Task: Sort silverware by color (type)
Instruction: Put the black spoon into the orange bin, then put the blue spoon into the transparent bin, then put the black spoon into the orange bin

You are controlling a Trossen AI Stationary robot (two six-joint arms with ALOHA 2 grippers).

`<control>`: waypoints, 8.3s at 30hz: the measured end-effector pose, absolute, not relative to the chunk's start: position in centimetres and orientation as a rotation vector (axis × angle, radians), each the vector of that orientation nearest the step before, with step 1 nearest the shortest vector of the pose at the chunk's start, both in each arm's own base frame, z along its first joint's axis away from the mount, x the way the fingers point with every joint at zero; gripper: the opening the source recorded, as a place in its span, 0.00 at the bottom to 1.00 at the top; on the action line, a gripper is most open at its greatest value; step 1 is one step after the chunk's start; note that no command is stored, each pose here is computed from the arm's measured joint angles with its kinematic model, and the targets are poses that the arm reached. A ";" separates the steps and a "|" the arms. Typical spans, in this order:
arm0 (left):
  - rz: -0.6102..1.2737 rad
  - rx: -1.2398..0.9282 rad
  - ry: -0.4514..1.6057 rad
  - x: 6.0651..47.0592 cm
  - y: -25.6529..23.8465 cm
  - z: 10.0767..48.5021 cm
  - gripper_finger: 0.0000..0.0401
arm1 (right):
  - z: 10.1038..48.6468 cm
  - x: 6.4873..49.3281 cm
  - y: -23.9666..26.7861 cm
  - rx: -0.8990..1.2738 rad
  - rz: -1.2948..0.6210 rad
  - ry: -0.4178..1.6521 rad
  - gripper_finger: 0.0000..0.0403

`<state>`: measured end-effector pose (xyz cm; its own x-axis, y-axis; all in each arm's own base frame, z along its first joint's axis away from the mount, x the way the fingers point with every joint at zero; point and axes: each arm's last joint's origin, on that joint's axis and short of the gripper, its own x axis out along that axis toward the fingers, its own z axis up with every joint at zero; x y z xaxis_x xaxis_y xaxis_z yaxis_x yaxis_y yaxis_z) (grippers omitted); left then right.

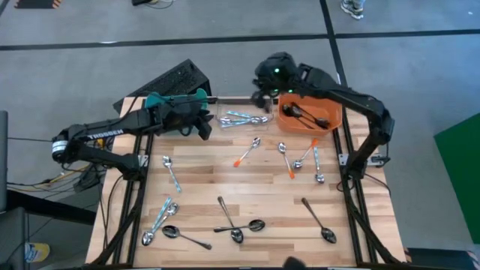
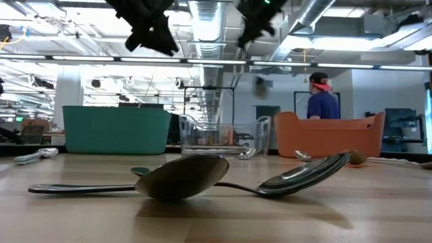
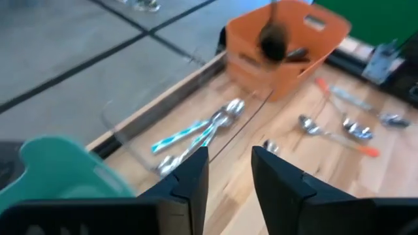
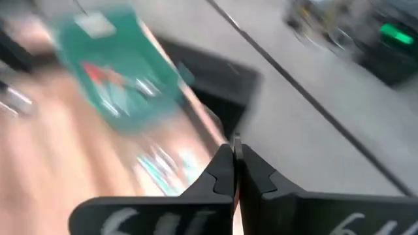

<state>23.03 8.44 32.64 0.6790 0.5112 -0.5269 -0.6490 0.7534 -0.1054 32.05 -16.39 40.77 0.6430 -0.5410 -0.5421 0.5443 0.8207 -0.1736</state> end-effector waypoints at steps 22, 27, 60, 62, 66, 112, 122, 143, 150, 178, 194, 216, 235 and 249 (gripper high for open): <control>0.727 -0.320 0.638 21.8 9.3 31.5 0.27 | 27.6 25.0 -23.6 0.093 -0.703 1.326 0.03; 0.729 -0.320 0.638 21.8 9.3 31.5 0.27 | 24.8 23.4 -24.3 0.178 -0.758 1.356 0.04; 0.813 -0.299 0.687 21.1 9.8 31.1 0.27 | 26.7 23.5 -24.0 0.162 -0.948 1.388 0.22; 0.800 -0.305 0.699 21.1 9.8 31.1 0.27 | 27.1 23.5 -23.3 0.211 -0.969 1.402 0.22; 0.793 -0.309 0.724 21.0 9.7 30.9 0.27 | 29.2 23.9 -21.1 0.325 -1.022 1.448 0.22; 0.746 -0.248 0.772 20.9 9.6 30.8 0.27 | 18.3 17.0 -3.1 1.120 -1.239 1.404 0.22; 0.747 -0.249 0.768 20.9 9.6 30.8 0.27 | 16.6 16.5 -3.3 1.112 -1.203 1.409 0.22; 0.747 -0.250 0.738 21.1 9.7 31.0 0.27 | 13.8 15.8 -3.0 1.122 -1.127 1.391 0.22; 0.747 -0.250 0.735 21.1 9.7 31.0 0.27 | 12.7 15.6 -3.2 1.125 -1.149 1.410 0.21; 0.741 -0.249 0.736 21.1 9.7 31.0 0.27 | 18.3 15.8 -2.6 1.114 -1.090 1.183 0.02; 0.744 -0.256 0.694 21.3 9.8 31.3 0.27 | 31.2 21.8 -9.8 0.622 -0.943 0.571 0.02; 0.794 -0.366 0.634 21.4 9.8 31.4 0.27 | 25.5 32.1 -21.5 0.072 -0.511 0.695 0.03; 0.851 -0.363 0.629 21.3 9.9 31.3 0.27 | 20.5 37.2 -23.0 0.024 -0.315 1.069 0.13; 0.868 -0.392 0.684 20.8 9.8 30.9 0.27 | 21.1 37.4 -21.9 -0.090 -0.397 1.136 0.15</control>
